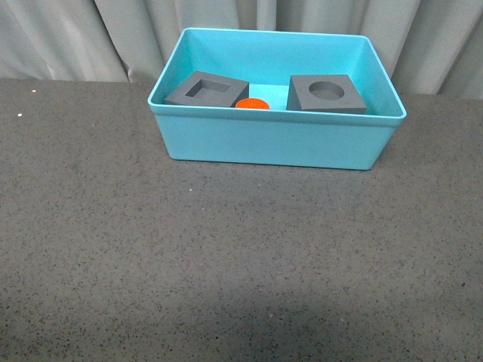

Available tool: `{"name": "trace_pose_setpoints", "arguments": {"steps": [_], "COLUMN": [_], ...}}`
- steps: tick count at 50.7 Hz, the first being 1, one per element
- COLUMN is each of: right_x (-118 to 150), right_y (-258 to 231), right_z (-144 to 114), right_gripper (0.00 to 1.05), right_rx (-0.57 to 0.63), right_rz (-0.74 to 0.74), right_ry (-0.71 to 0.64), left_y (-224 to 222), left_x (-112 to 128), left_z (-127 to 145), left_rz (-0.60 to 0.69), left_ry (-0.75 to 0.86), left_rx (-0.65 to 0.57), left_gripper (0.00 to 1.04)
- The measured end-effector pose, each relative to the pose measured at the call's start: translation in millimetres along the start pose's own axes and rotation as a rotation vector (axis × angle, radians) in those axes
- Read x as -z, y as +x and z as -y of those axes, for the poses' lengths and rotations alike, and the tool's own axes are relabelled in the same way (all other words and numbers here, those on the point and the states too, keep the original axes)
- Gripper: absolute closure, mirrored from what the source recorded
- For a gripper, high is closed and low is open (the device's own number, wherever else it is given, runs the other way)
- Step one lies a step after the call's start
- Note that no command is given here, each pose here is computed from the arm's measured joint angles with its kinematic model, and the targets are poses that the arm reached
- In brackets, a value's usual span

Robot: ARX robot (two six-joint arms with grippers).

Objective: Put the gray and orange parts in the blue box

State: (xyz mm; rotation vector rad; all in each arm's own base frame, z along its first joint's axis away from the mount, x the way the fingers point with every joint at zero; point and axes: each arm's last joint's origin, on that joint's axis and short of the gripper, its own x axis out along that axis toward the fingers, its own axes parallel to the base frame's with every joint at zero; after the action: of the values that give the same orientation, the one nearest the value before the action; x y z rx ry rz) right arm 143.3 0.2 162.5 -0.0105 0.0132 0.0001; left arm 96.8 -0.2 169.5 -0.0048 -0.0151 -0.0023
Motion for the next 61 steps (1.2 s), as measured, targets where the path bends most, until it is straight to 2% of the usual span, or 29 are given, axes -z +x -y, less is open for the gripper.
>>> {"name": "trace_pose_setpoints", "arguments": {"steps": [61], "right_x": [-0.4], "right_y": [-43.8], "right_z": [0.0], "right_gripper": [1.04], "right_rx": [-0.004], "right_rz": [-0.007], "right_ry": [0.0], "left_y": [0.0], "left_x": [0.0], "left_z": [0.0], "left_rz": [0.0], "left_ry": [0.0], "left_rx": [-0.001], "left_gripper": [0.07]}}
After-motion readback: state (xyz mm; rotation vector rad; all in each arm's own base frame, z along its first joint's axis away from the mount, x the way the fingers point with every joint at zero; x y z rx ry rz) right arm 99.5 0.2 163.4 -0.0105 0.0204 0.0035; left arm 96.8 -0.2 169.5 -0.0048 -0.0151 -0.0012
